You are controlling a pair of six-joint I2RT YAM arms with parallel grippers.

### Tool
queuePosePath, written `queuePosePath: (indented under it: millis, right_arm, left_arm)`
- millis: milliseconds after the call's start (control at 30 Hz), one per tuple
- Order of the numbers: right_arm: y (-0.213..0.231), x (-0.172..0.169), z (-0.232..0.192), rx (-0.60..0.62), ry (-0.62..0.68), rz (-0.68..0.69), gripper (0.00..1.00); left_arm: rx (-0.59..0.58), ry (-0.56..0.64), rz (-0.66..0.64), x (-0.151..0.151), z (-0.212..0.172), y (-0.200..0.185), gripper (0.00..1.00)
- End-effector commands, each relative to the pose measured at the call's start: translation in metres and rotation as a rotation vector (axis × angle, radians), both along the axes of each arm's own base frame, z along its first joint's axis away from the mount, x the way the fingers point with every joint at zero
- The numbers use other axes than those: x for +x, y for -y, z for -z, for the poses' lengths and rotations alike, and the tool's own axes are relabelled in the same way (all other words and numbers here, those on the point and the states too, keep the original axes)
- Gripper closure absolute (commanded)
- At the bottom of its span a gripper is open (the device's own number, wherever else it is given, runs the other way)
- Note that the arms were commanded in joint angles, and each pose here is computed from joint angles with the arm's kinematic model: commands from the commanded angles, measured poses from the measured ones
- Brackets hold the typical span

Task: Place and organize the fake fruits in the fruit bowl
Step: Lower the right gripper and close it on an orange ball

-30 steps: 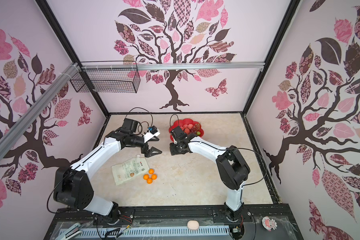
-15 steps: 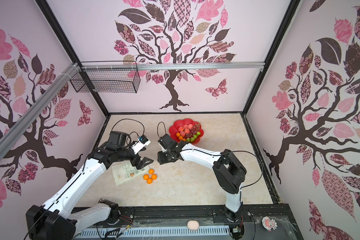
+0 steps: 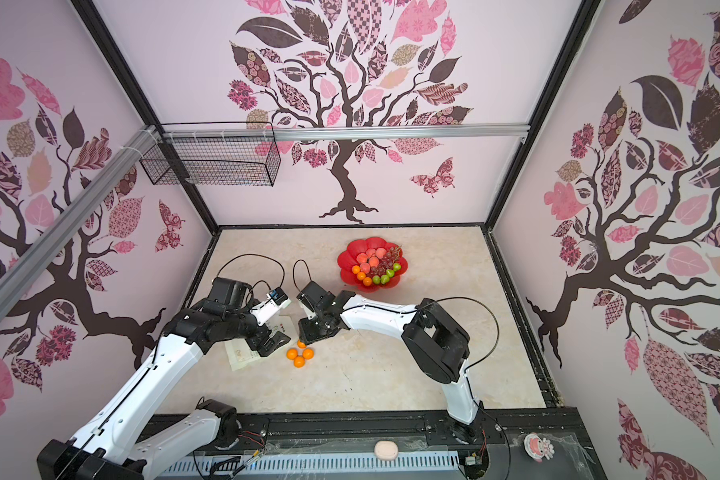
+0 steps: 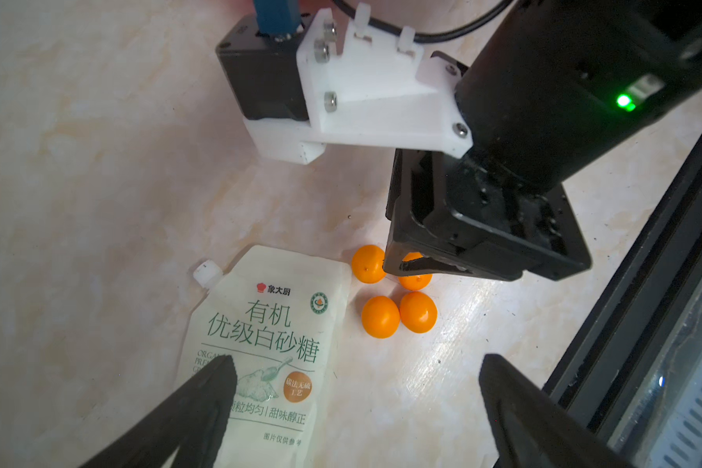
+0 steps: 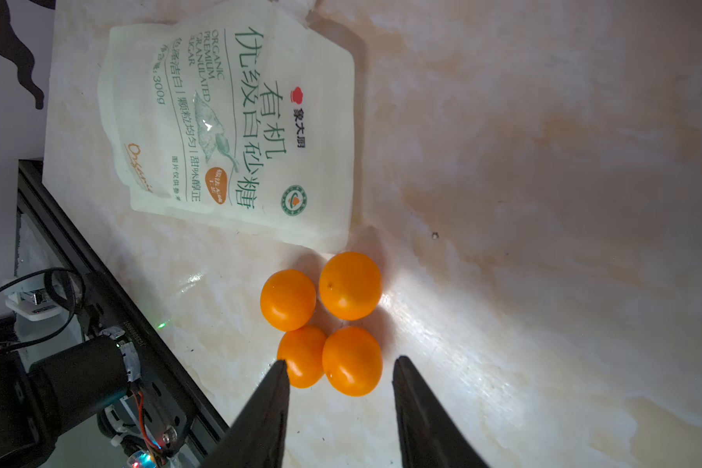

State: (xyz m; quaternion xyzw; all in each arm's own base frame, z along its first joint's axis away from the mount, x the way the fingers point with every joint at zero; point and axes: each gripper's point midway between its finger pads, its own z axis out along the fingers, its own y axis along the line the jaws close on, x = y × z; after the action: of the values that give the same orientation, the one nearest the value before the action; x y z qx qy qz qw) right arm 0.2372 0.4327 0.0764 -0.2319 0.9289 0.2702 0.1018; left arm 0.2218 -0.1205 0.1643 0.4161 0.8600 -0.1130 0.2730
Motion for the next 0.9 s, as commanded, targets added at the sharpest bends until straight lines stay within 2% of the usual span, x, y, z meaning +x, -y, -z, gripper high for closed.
queuePosePath:
  millis: [0, 867]
  right_arm:
    - [-0.007, -0.003, 0.012, -0.028, -0.024, -0.028, 0.54]
    - [-0.018, 0.009, 0.052, -0.143, -0.042, -0.031, 0.54]
  left_arm:
    - [0.036, -0.027, -0.029, -0.009, 0.012, -0.010, 0.02]
    - [0.026, -0.017, -0.038, -0.012, 0.019, -0.011, 0.02]
